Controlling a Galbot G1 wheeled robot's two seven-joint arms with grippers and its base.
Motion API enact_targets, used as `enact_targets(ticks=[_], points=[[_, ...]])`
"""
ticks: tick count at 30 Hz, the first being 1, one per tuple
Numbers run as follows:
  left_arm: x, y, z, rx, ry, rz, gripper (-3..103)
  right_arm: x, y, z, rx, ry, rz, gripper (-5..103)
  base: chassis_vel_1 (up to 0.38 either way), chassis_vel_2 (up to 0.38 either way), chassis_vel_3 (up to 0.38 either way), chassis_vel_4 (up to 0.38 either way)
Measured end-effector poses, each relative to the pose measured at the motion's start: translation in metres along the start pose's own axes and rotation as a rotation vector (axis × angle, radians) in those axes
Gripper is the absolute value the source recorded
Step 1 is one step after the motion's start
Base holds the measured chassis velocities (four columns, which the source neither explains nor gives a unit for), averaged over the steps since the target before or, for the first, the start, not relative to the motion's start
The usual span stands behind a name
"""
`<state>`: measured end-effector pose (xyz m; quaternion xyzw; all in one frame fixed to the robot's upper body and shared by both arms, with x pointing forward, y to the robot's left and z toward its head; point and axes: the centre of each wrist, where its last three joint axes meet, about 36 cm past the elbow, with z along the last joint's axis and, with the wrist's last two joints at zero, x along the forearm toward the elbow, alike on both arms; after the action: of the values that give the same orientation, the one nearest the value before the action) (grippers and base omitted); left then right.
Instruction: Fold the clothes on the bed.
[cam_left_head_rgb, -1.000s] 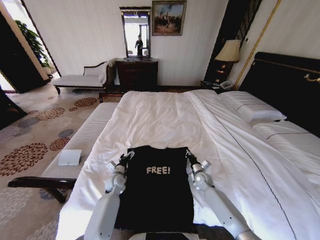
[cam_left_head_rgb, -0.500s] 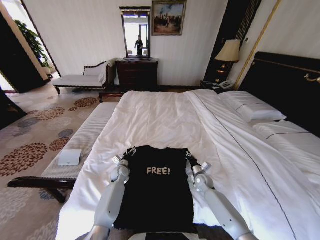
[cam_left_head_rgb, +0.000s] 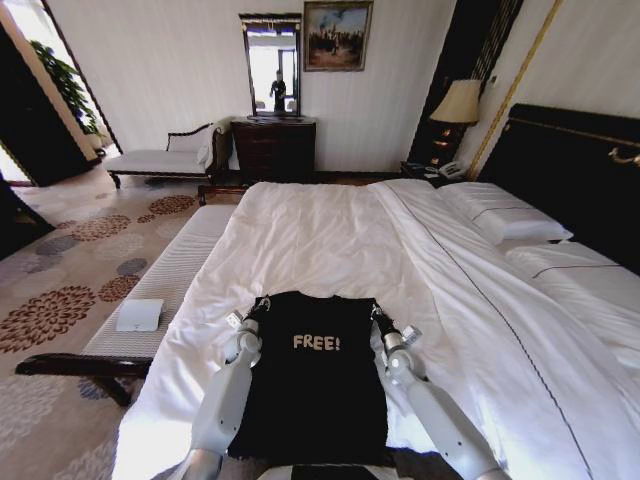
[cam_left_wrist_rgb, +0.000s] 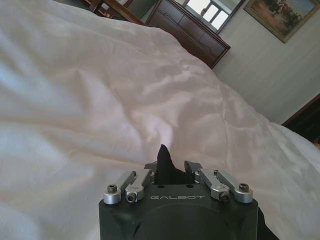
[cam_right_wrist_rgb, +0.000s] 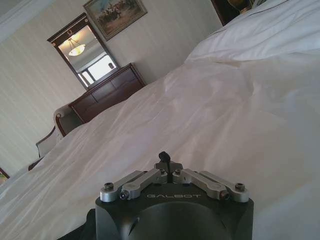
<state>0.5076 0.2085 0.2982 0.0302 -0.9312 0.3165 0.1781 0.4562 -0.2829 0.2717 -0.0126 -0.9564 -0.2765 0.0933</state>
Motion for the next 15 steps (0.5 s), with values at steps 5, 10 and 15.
enact_targets(ticks=[5, 10, 15], points=[[0.0029, -0.0006, -0.0042, -0.003, -0.012, 0.006, 14, 0.0016, -0.0008, 0.0006, 0.003, -0.003, 0.003, 0, 0.0, 0.0, 0.0, 0.0], [0.0063, -0.0009, -0.0087, -0.01, -0.024, 0.012, 2, 0.0024, -0.001, 0.0009, 0.005, -0.006, 0.004, 0, 0.0, 0.0, 0.0, 0.0], [0.0072, -0.0002, -0.0102, -0.013, -0.028, 0.012, 1, 0.0027, -0.0002, -0.0002, 0.007, -0.011, 0.004, 0, 0.0, 0.0, 0.0, 0.0]])
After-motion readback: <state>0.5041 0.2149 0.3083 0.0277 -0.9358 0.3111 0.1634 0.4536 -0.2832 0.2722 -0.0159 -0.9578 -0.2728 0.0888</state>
